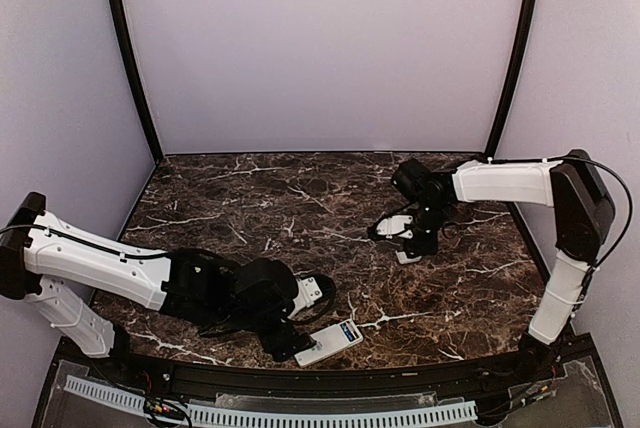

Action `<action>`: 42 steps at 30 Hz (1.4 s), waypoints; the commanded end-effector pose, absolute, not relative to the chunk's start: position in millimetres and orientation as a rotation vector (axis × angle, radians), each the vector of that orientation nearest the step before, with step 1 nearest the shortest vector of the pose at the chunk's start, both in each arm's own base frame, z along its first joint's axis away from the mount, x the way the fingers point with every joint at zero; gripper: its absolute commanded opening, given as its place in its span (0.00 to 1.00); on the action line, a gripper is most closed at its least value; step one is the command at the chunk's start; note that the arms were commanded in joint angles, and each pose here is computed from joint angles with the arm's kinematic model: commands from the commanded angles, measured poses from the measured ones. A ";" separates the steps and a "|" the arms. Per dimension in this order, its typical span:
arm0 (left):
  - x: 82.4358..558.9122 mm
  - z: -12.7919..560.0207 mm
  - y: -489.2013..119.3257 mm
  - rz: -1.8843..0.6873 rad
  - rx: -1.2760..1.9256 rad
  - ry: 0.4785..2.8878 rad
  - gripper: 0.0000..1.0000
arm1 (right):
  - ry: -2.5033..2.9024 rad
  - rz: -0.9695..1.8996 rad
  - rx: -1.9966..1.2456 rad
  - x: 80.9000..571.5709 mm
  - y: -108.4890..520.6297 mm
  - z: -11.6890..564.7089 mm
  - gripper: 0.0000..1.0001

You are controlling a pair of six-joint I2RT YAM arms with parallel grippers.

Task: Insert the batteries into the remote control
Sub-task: Pick up the battery cover at the center of the board.

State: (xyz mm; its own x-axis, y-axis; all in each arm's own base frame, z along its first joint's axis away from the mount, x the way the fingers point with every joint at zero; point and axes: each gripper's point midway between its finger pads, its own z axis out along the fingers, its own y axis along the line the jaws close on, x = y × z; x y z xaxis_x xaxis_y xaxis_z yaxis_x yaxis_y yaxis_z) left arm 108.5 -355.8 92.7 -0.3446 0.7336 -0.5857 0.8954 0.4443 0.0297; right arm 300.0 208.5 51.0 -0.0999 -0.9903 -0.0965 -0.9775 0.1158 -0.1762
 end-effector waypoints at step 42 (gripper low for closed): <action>111.9 104.1 -342.1 -0.397 1.346 2.136 0.86 | 2.171 0.152 -2.067 268.9 242.0 52.0 0.00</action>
State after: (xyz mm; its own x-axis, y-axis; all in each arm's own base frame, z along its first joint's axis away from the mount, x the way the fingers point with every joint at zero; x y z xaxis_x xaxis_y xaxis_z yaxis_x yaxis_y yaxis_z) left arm 106.6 -349.2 88.7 -0.3520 0.7361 -0.5782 0.8937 0.4479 0.0260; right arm 285.8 218.8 21.5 -0.0765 -0.9937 -0.0821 -0.9941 0.0823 -0.0700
